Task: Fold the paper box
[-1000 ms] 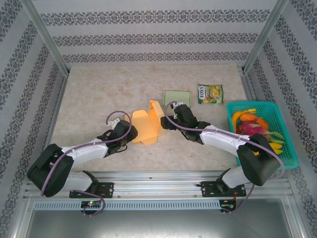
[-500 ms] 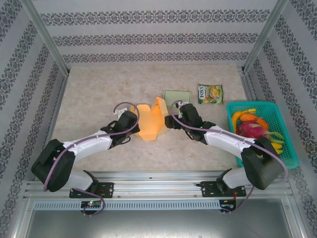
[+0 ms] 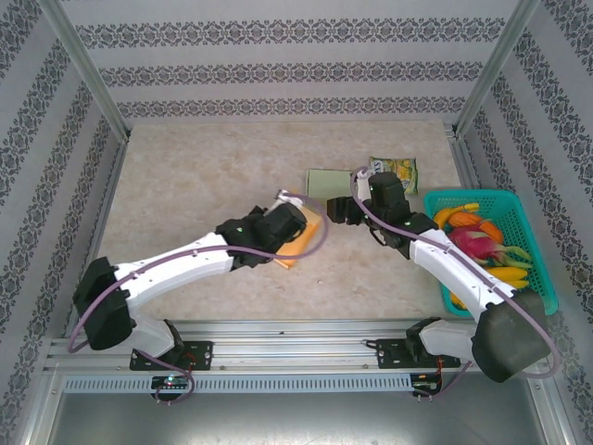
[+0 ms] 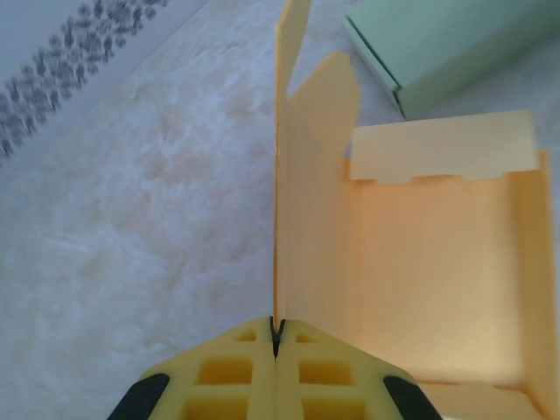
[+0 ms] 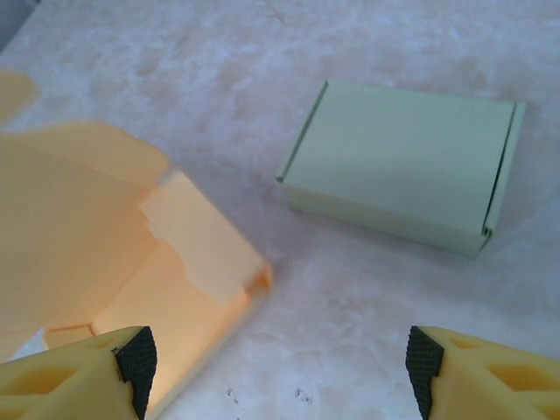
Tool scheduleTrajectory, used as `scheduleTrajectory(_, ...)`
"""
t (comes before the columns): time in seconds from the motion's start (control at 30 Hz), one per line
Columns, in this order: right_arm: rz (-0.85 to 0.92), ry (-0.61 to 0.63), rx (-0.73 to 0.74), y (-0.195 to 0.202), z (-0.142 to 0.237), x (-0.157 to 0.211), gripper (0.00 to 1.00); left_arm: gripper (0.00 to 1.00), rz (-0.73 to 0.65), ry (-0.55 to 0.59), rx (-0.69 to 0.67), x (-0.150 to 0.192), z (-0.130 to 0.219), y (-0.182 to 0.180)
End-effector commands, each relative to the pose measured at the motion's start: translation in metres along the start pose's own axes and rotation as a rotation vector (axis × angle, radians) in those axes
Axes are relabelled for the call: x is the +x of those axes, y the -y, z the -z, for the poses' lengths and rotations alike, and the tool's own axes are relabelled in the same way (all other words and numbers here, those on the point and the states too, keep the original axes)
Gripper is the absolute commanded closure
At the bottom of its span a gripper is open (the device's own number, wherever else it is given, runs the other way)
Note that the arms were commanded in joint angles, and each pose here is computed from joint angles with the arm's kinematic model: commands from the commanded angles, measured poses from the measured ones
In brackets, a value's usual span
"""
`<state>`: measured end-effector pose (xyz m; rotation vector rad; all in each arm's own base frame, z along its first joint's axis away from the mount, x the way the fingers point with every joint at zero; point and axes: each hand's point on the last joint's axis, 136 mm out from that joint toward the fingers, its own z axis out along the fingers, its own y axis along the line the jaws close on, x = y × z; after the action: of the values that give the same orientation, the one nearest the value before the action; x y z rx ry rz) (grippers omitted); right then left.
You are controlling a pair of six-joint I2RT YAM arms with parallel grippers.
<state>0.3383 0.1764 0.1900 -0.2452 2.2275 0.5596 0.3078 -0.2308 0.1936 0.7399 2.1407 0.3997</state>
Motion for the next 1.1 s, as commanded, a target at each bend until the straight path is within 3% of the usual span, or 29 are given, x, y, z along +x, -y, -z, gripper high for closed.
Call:
scheduleTrajectory(0.0,0.02,-0.061,-0.089,-0.008,-0.001,0.008,0.26,1.0,-0.32,-0.045,-0.036,0.006,-0.004,0.008)
scheduleTrajectory(0.2,-0.084,-0.116,-0.209,0.002,-0.026,0.042,0.3,1.0,-0.372,0.018,0.128,0.001,-0.001,0.035)
scheduleTrajectory(0.4,-0.201,-0.219,-0.321,0.003,-0.049,0.069,0.36,1.0,-0.337,0.116,0.215,-0.011,0.015,0.039)
scheduleTrajectory(0.8,-0.305,-0.303,-0.499,-0.014,-0.072,0.093,0.48,1.0,-0.221,0.13,0.188,-0.02,0.008,0.019)
scheduleTrajectory(1.07,-0.286,-0.329,-0.501,-0.019,-0.073,0.1,0.53,1.0,-0.149,0.099,0.194,-0.022,-0.003,0.016)
